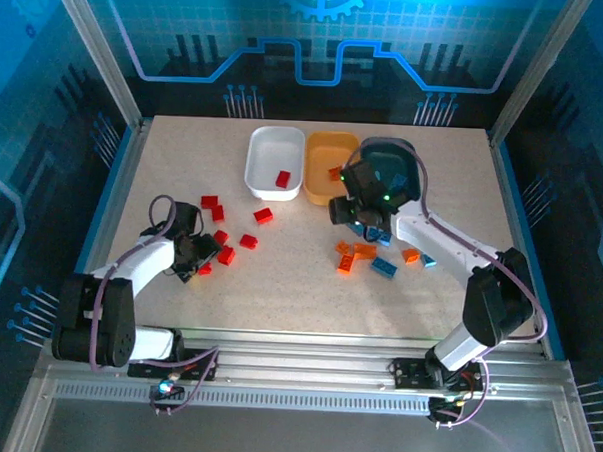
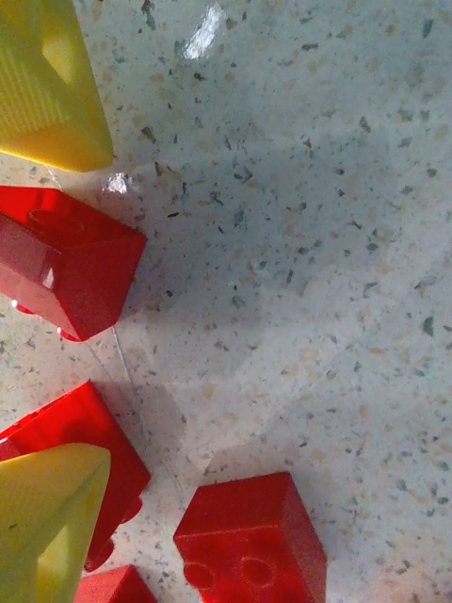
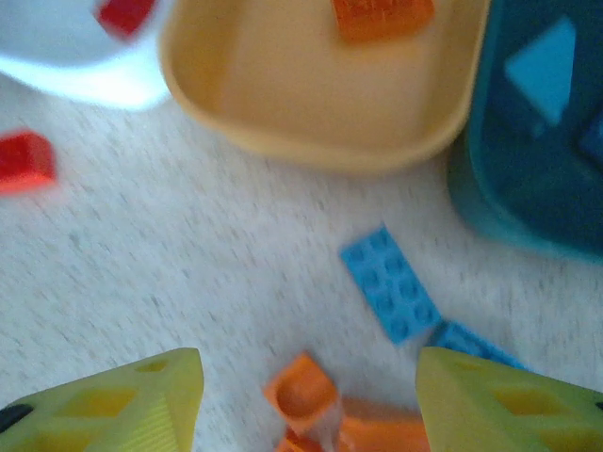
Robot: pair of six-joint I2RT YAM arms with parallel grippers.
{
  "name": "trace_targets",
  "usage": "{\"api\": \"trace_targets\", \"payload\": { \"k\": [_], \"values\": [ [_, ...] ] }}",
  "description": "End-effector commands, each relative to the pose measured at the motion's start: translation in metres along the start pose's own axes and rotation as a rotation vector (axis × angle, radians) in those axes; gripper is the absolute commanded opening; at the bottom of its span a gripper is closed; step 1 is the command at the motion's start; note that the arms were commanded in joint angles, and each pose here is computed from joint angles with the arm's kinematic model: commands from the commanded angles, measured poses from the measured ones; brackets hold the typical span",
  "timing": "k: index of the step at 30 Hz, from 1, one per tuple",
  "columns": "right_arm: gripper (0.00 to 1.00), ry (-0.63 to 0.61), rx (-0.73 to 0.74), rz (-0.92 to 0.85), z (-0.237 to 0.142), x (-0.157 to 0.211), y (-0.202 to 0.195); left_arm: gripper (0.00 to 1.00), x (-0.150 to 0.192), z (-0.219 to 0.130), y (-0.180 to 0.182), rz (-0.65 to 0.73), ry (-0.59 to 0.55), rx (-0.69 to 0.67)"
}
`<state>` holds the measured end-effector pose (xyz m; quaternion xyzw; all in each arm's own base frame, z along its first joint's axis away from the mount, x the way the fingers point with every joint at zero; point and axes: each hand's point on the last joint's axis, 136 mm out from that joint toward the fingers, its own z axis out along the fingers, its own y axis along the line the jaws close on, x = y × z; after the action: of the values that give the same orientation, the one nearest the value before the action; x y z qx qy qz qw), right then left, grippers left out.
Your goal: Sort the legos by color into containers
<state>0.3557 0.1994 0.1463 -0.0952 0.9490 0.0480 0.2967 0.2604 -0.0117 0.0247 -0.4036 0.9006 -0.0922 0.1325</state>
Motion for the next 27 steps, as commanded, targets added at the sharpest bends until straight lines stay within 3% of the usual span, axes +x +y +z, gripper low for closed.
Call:
{"api": "trace_targets", "payload": {
  "k": [1,12,20,27],
  "values": [
    [0.62,-0.042,-0.013,0.034,-0.018,0.004,-0.005,0.73,0.0,-0.003,0.002,-0.007,0.008,-0.004],
    [0.61,-0.069,-0.029,0.046,-0.024,-0.005,-0.009,0.41,0.015,0.005,0.009,-0.031,0.046,0.002],
    [0.6,-0.059,-0.021,0.045,-0.023,-0.001,-0.011,0.28,0.007,-0.003,0.009,0.012,0.0,0.002],
    [0.61,-0.058,-0.01,0.051,-0.022,0.003,-0.016,0.26,0.004,-0.018,0.0,0.043,-0.032,0.033]
  ]
}}
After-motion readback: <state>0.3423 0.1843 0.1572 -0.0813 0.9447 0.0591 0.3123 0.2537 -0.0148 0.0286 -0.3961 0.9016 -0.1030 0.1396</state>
